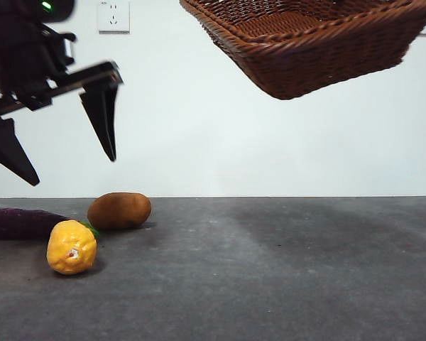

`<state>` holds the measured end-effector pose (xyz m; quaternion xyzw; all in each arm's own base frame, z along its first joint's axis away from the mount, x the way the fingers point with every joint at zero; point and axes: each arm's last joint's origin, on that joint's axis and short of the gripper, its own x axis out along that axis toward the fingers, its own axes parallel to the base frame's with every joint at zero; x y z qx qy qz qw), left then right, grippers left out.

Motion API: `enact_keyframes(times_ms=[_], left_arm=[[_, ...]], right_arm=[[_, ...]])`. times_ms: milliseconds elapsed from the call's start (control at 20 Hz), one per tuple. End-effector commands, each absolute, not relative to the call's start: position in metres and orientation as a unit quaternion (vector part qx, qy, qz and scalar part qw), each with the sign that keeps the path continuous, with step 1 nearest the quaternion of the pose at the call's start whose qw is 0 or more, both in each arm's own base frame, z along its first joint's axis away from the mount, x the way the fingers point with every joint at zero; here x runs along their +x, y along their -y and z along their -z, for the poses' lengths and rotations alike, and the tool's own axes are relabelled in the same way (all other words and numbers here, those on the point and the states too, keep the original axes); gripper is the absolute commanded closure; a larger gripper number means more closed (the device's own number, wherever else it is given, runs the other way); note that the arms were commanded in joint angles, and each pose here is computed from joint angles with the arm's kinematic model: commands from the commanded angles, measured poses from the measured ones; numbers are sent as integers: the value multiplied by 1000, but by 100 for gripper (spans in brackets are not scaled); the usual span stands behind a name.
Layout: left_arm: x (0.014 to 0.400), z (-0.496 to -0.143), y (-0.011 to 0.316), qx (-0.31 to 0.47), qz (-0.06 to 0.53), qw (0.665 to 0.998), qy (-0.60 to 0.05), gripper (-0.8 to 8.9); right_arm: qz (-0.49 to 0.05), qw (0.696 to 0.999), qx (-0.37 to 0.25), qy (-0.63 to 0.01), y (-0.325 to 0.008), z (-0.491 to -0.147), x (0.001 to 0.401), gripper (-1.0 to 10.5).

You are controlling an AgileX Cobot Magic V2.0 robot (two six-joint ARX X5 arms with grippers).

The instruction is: Help me put the vegetables on the table into the basket

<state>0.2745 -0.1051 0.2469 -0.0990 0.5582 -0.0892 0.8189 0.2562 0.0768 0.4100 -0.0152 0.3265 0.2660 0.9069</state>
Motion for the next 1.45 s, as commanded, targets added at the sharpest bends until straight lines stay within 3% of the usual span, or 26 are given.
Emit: enact_keyframes(times_ms=[50, 250, 550, 900, 1000, 1250, 1450], left_arm=[[282, -234, 111, -88, 59, 792, -602, 186], [285, -209, 112, -86, 7, 739, -668, 186], [289, -204, 118, -87, -8, 751, -655, 194], [292, -183, 128, -83, -15, 730, -678, 200], [293, -181, 132, -80, -10, 733, -676, 318], [292, -181, 137, -72, 4, 738, -671, 775], [291, -181, 139, -70, 7, 738, -671, 820]], right_arm=[[-272, 908, -20, -317, -76, -414, 252, 957], [-275, 907, -28, -317, -76, -414, 251, 957], [-279, 906, -30, -317, -76, -414, 250, 957], [-282, 905, -29, -316, -76, -414, 250, 957], [-282, 905, -30, -316, -76, -414, 250, 957], [-282, 905, -29, -317, -76, -414, 250, 957], [-282, 903, -30, -323, -76, -413, 250, 957]])
